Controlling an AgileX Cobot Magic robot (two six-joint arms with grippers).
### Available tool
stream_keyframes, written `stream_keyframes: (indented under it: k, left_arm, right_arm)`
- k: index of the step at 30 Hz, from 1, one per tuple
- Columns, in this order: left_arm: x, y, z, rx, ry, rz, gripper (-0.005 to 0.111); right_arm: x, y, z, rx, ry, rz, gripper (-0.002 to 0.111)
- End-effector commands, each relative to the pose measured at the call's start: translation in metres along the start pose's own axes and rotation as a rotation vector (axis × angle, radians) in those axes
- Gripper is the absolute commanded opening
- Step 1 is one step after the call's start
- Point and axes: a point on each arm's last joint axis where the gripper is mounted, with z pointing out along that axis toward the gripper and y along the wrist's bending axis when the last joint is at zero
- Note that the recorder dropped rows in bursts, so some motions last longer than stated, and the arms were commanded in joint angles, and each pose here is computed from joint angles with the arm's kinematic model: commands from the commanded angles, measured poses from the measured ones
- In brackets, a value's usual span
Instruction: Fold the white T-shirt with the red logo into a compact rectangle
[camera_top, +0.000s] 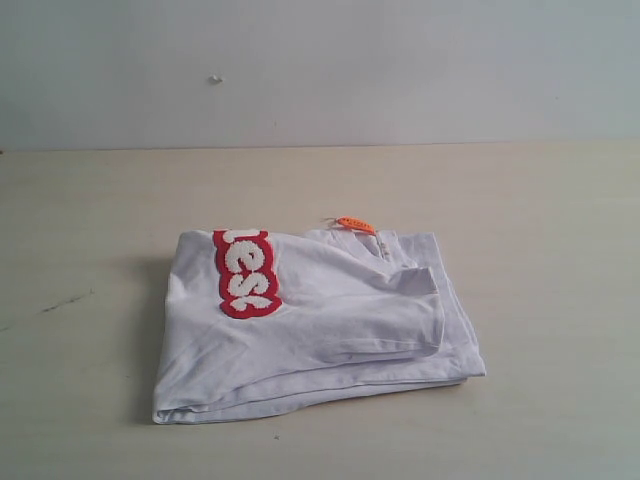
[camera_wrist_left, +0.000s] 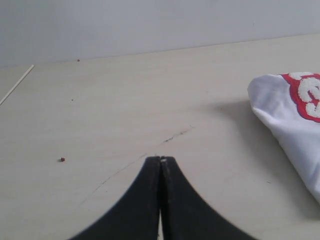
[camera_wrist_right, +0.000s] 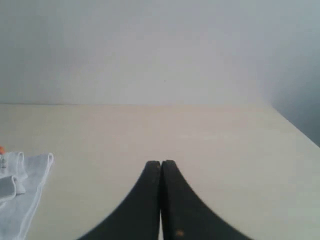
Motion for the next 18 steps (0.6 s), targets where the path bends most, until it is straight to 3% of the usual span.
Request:
stream_keyframes:
  k: [1,7,18]
  left_arm:
    - [0.0,0.0,0.0,0.001,-0.01,-0.018,0.0]
    - [0.0,0.0,0.0,0.001,-0.01,-0.018,0.0]
    - [0.0,0.0,0.0,0.001,-0.01,-0.018,0.0]
  right_arm:
    - [0.008,-0.001,0.0,0.016,0.063,-0.001,0.0]
    - [0.029,-0.001,0.005,0.021,0.133,-0.037,0.0]
    - [0.034,0.0,0.007,0.02,0.125,-0.034,0.0]
